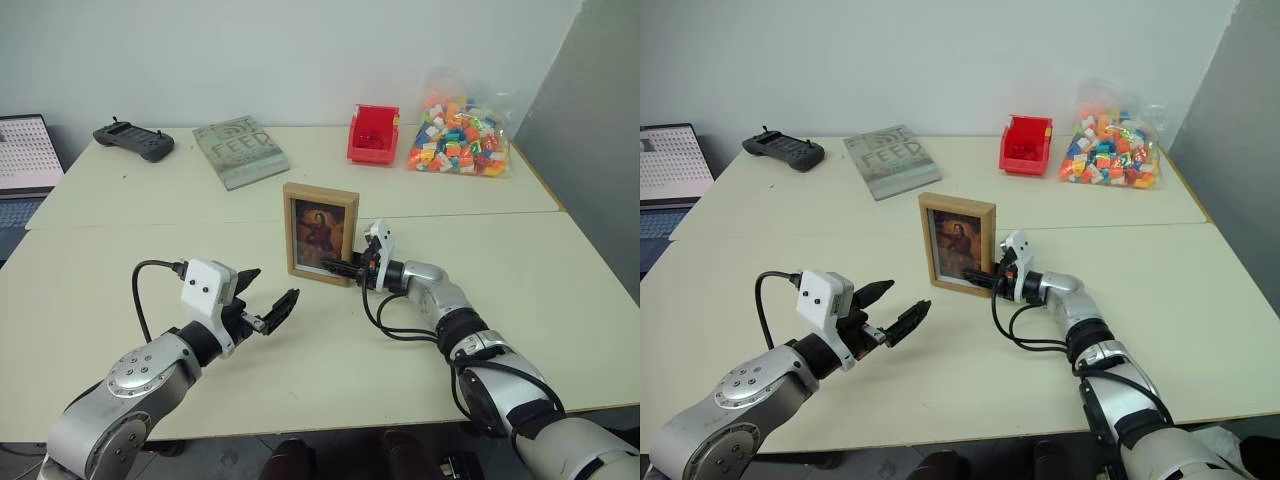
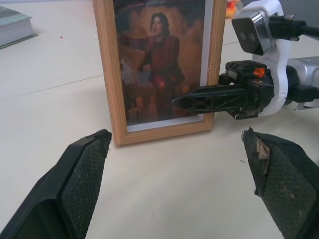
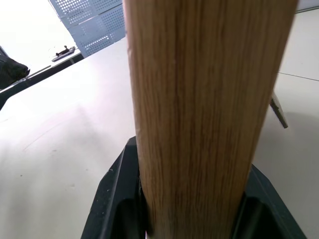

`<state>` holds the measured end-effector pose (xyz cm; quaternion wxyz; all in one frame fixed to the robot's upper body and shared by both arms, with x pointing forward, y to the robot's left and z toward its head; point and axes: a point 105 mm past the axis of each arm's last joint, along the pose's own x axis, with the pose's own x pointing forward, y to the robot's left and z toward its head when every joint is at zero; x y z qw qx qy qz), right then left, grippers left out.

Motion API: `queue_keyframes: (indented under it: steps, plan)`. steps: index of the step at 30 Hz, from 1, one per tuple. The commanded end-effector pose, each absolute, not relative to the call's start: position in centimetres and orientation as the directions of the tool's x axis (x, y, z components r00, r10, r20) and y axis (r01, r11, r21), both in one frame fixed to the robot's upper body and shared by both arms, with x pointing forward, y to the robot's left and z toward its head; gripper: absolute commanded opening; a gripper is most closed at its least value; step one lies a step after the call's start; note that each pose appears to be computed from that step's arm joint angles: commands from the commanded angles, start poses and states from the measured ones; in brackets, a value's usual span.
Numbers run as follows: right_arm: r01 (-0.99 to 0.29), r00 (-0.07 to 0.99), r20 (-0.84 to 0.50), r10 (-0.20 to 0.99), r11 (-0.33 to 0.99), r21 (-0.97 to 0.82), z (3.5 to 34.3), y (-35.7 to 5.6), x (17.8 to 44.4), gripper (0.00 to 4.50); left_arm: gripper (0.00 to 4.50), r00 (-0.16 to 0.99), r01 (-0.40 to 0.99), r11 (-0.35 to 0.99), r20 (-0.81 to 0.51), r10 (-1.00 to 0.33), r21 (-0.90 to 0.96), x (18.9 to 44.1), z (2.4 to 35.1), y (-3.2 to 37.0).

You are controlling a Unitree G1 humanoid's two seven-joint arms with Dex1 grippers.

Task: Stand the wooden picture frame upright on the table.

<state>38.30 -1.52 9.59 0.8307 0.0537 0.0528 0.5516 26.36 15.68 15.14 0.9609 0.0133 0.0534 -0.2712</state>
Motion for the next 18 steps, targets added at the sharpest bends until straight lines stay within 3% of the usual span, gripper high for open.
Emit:
queue_keyframes:
  steps: [1,3,13,18]
  plan:
    - [-0.917,0.382,-0.039,0.923,0.384,0.11,9.6,-2.4,37.9,1.36,4.5,0.848,0.528,0.849,-0.073,-0.526,0.023,26.8,16.4,16.1]
    - [-0.915,0.39,-0.038,0.92,0.392,0.095,9.9,-3.2,37.8,2.04,4.5,0.847,0.529,0.848,-0.074,-0.526,0.03,27.3,16.7,16.6]
    - [-0.916,0.4,-0.189,0.897,0.399,-0.046,12.3,-10.1,35.6,4.31,4.5,0.748,0.657,0.753,-0.169,-0.642,0.045,28.5,17.4,17.8]
    - [-0.929,0.37,-0.223,0.902,0.36,-0.087,16.9,-12.7,33.6,4.47,4.5,0.704,0.691,0.722,-0.2,-0.681,-0.028,29.5,19.7,20.2]
